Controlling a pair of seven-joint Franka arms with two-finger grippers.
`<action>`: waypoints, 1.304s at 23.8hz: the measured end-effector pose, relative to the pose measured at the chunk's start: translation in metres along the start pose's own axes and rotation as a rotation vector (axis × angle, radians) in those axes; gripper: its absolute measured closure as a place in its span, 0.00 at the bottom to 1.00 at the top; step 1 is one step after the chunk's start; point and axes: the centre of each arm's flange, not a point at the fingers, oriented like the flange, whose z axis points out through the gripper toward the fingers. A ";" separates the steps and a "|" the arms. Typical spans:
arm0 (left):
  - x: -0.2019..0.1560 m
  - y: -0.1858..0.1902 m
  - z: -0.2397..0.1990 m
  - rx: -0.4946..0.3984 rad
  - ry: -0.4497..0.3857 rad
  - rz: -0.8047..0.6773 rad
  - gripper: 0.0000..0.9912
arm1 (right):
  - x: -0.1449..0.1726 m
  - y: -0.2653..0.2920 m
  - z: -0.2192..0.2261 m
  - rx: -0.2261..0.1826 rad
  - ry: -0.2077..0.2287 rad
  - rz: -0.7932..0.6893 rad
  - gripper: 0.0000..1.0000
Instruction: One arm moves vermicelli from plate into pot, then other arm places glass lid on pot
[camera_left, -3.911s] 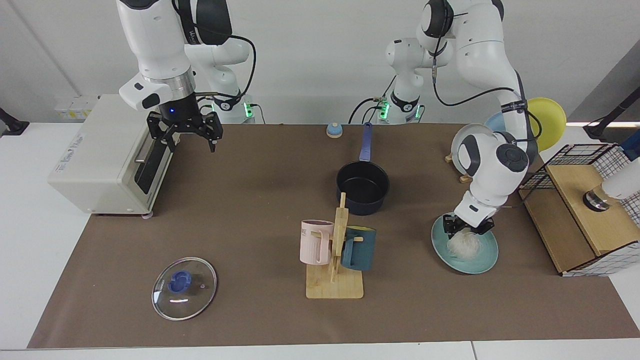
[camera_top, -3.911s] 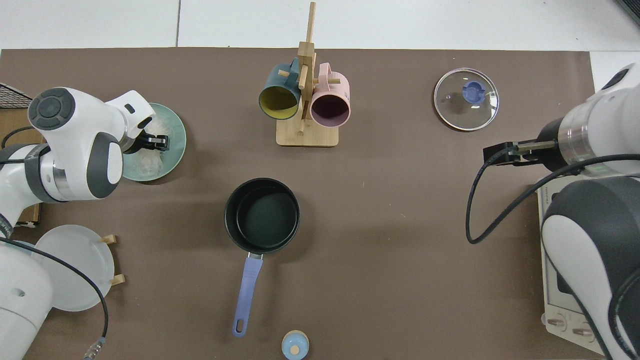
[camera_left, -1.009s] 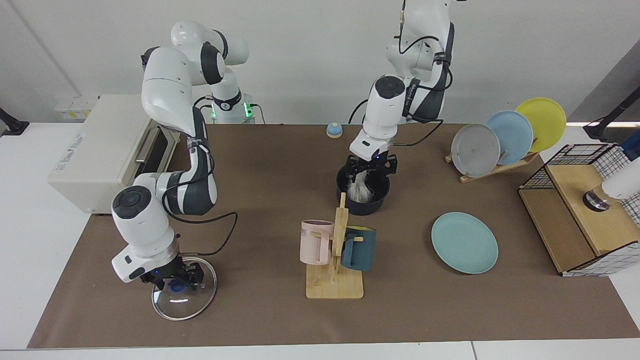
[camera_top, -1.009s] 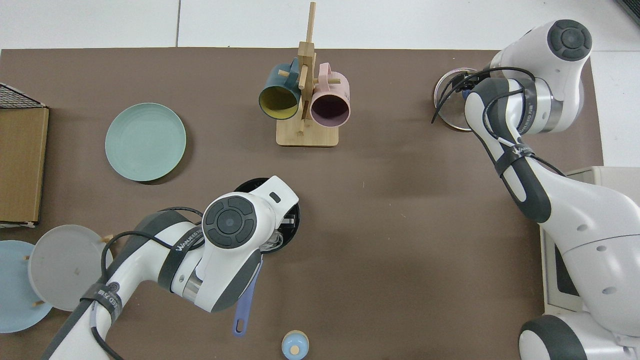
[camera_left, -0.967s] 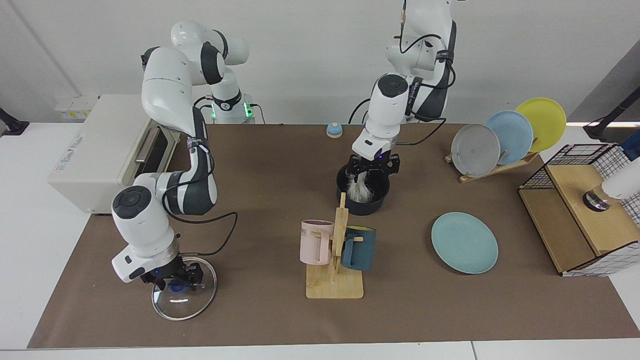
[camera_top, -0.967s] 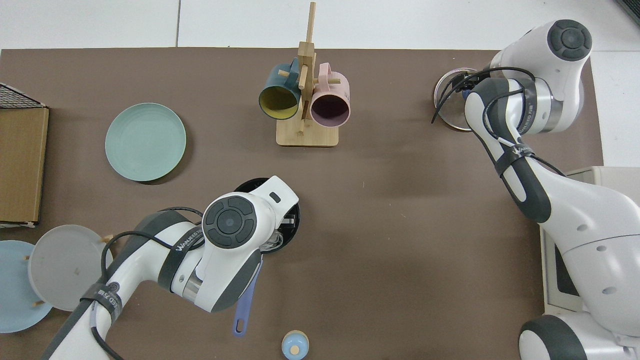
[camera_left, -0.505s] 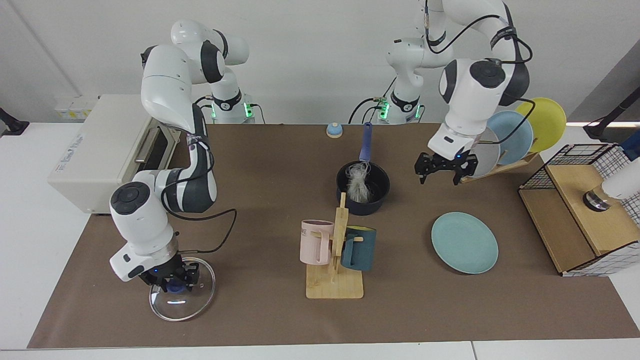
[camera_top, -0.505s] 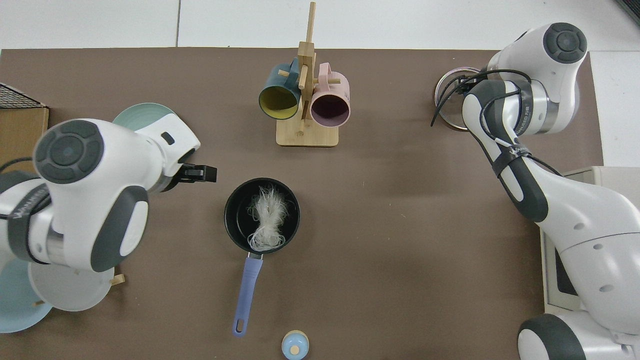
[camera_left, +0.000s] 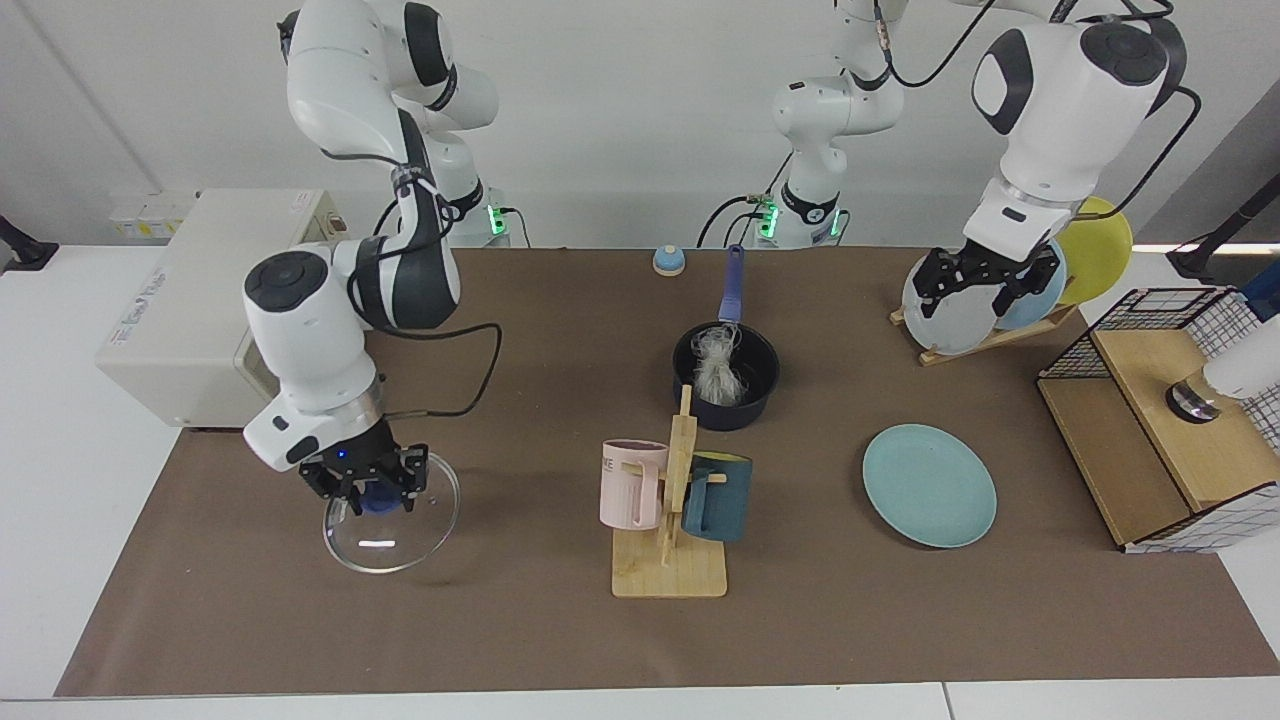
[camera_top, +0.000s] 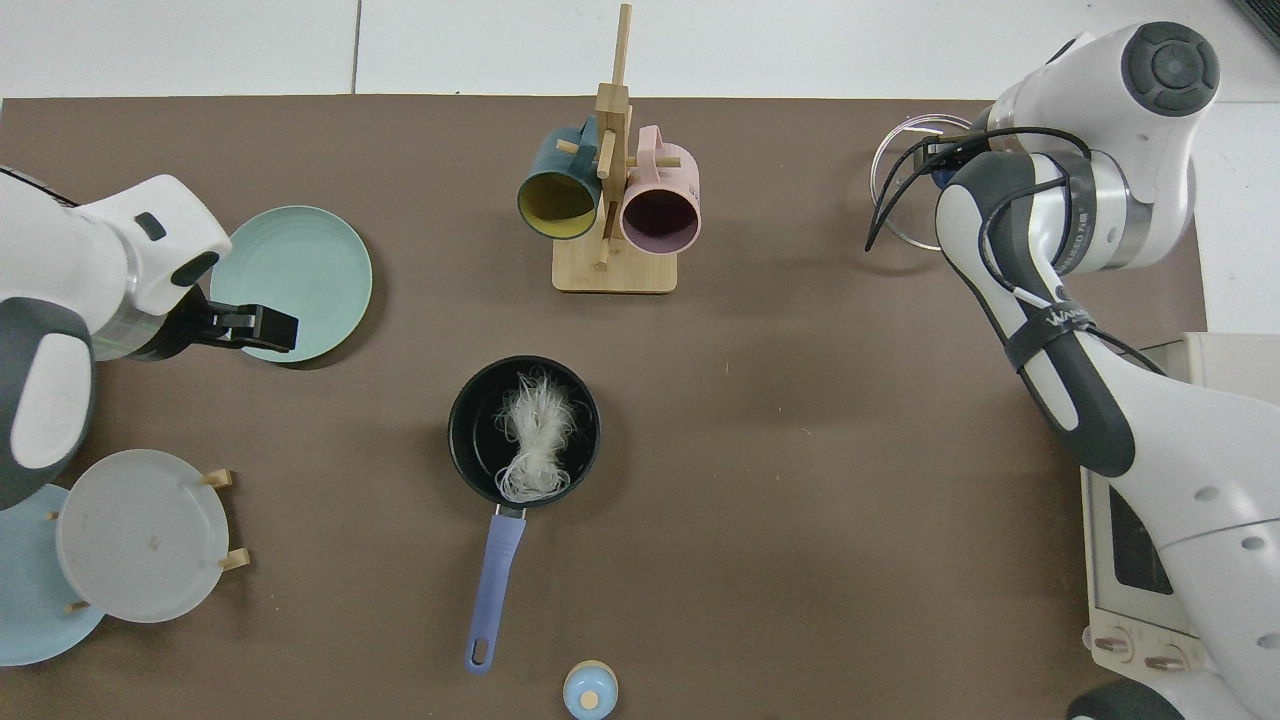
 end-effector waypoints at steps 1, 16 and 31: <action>0.000 -0.001 -0.004 0.000 0.004 -0.002 0.00 | -0.010 -0.008 -0.012 0.001 -0.003 0.005 0.39; 0.000 0.017 -0.005 -0.023 -0.004 0.018 0.00 | -0.170 -0.224 -0.116 0.041 -0.063 0.130 0.39; 0.000 0.007 -0.005 -0.022 -0.004 -0.001 0.00 | -0.198 -0.423 -0.093 0.013 -0.085 0.209 0.39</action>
